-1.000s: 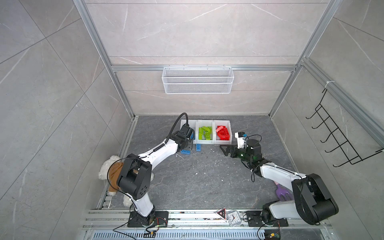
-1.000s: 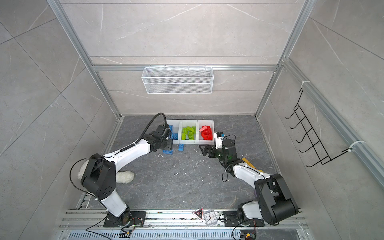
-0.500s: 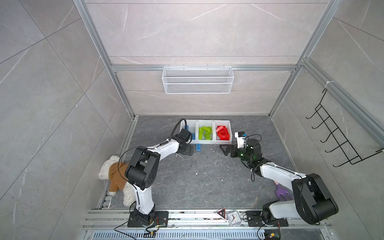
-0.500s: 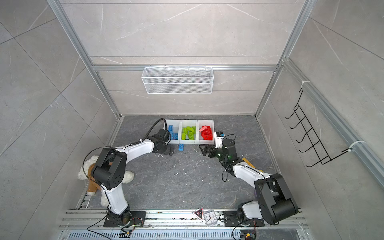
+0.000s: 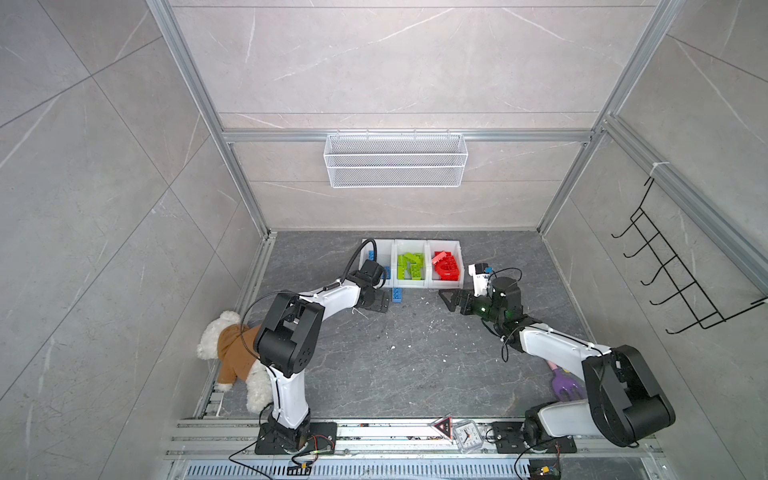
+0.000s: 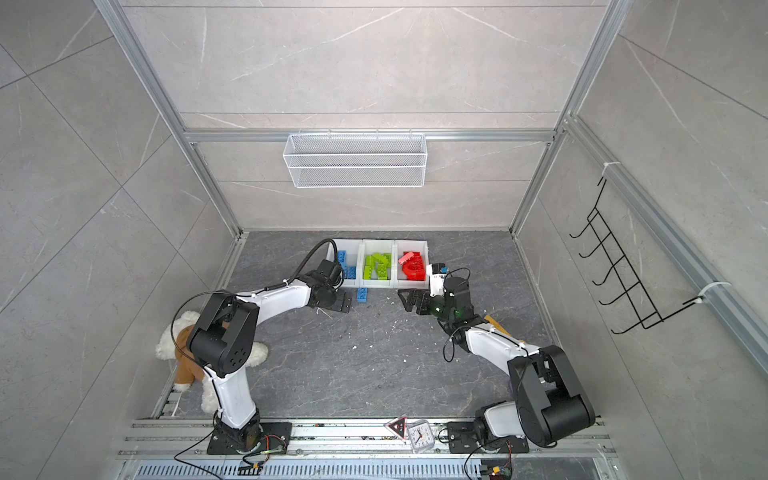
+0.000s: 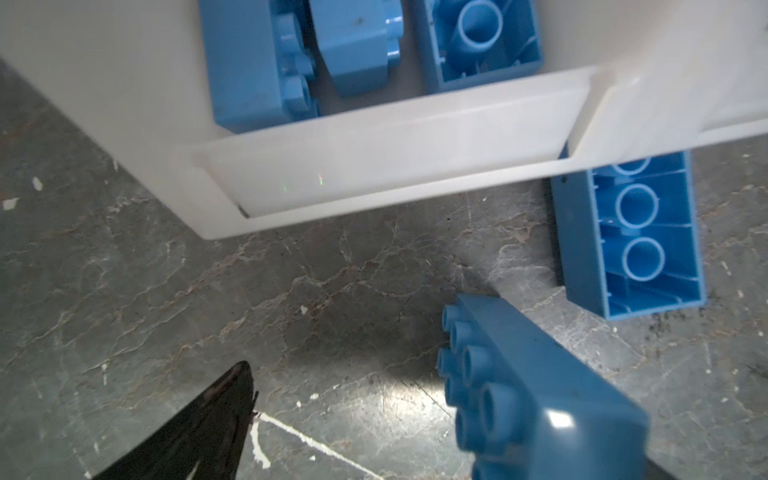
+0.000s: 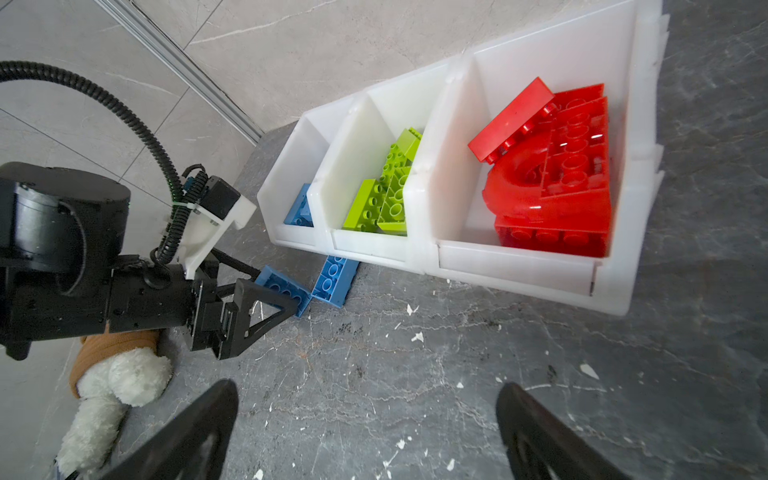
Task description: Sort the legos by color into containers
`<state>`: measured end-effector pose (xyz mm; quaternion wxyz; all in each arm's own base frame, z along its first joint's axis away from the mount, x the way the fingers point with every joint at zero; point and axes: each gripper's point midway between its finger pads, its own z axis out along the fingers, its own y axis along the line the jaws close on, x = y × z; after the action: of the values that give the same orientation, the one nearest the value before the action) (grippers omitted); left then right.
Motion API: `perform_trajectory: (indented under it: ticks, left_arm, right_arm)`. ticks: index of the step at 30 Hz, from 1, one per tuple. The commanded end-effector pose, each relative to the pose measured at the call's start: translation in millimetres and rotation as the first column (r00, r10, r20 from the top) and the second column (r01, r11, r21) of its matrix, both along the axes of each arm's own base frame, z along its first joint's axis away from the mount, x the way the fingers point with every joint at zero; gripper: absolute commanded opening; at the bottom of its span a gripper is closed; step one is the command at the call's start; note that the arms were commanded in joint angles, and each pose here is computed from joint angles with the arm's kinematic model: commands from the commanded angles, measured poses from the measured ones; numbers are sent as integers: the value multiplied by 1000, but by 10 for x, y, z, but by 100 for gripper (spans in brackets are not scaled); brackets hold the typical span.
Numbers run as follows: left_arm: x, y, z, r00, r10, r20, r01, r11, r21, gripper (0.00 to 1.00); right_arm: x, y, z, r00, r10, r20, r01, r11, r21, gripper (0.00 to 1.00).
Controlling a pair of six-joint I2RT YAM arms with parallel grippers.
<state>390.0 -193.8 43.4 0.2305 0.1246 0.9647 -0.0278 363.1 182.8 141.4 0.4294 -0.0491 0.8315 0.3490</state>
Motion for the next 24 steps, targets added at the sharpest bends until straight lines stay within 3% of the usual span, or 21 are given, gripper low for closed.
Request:
perform_trajectory:
  ticks: [1, 12, 24]
  left_arm:
    - [35, -106, 334, 998, -21, 67, 26, 997, -72, 97]
    - [-7, -379, 355, 997, -55, 48, 63, 979, -194, 88]
    - [-20, -439, 298, 993, -79, 85, 84, 995, -55, 79]
  right_arm:
    - [32, 36, 28, 1000, 22, 9, -22, 1000, -5, 98]
    - [23, 35, 39, 1000, 25, 11, -25, 1000, -6, 98]
    - [18, 53, 42, 999, 35, 8, -35, 999, -1, 98]
